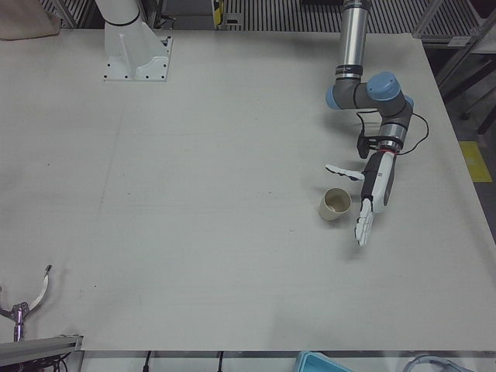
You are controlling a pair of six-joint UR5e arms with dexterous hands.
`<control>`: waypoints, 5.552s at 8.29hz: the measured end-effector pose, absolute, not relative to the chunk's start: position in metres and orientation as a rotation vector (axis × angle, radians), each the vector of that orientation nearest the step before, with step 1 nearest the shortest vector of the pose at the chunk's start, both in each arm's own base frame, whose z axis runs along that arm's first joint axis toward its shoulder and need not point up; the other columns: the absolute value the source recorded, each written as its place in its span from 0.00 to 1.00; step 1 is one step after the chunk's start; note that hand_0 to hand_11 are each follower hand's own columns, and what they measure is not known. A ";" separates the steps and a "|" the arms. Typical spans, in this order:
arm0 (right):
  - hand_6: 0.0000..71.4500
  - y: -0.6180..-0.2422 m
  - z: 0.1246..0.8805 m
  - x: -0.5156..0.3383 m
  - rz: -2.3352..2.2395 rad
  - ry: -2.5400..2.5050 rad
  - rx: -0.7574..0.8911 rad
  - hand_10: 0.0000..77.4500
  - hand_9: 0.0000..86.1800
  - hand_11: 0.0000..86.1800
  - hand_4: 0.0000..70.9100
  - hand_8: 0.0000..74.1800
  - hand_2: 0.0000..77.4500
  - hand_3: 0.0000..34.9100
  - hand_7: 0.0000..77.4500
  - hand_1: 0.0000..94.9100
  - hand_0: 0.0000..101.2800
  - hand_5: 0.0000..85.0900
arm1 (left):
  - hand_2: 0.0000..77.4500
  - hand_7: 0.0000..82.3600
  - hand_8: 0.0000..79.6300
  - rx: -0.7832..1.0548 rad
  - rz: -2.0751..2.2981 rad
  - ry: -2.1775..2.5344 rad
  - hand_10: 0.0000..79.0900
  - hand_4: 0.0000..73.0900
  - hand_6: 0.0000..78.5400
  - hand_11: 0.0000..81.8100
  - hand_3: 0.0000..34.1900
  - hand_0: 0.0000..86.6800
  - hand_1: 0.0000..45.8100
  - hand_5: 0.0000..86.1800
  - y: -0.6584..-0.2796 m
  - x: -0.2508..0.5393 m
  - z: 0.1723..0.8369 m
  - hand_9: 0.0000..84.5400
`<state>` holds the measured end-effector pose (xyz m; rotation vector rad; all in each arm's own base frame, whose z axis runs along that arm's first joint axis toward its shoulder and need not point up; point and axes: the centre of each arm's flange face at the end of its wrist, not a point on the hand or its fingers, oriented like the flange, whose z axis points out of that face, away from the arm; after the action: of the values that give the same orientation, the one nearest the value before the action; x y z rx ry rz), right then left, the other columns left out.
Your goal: Pour water
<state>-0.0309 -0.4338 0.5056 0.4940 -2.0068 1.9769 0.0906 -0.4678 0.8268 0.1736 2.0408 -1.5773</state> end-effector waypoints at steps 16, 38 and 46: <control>0.01 -0.439 0.531 -0.049 1.981 -1.939 0.474 0.01 0.03 0.01 0.07 0.02 0.01 0.00 0.01 0.10 0.46 0.03 | 0.01 0.01 0.01 0.163 -1.585 2.060 0.01 0.16 0.00 0.05 0.00 0.57 0.29 0.01 -0.479 0.134 0.833 0.01; 0.01 -0.441 0.513 -0.031 1.991 -1.999 0.501 0.01 0.02 0.01 0.08 0.02 0.01 0.00 0.01 0.10 0.46 0.03 | 0.50 0.07 0.01 0.017 -1.724 2.068 0.07 0.21 0.03 0.13 0.00 0.55 0.49 0.66 -0.459 0.114 0.810 0.05; 0.01 -0.485 0.591 -0.064 2.028 -1.922 0.541 0.01 0.01 0.01 0.08 0.02 0.01 0.00 0.01 0.09 0.46 0.03 | 0.51 0.06 0.01 0.019 -1.796 2.194 0.06 0.29 0.01 0.11 0.00 0.42 0.40 0.59 -0.460 0.101 0.781 0.03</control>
<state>-0.0639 -0.4851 0.5914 0.5409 -1.9219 2.0275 0.1014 -0.4602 0.7814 0.0193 2.1938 -1.7961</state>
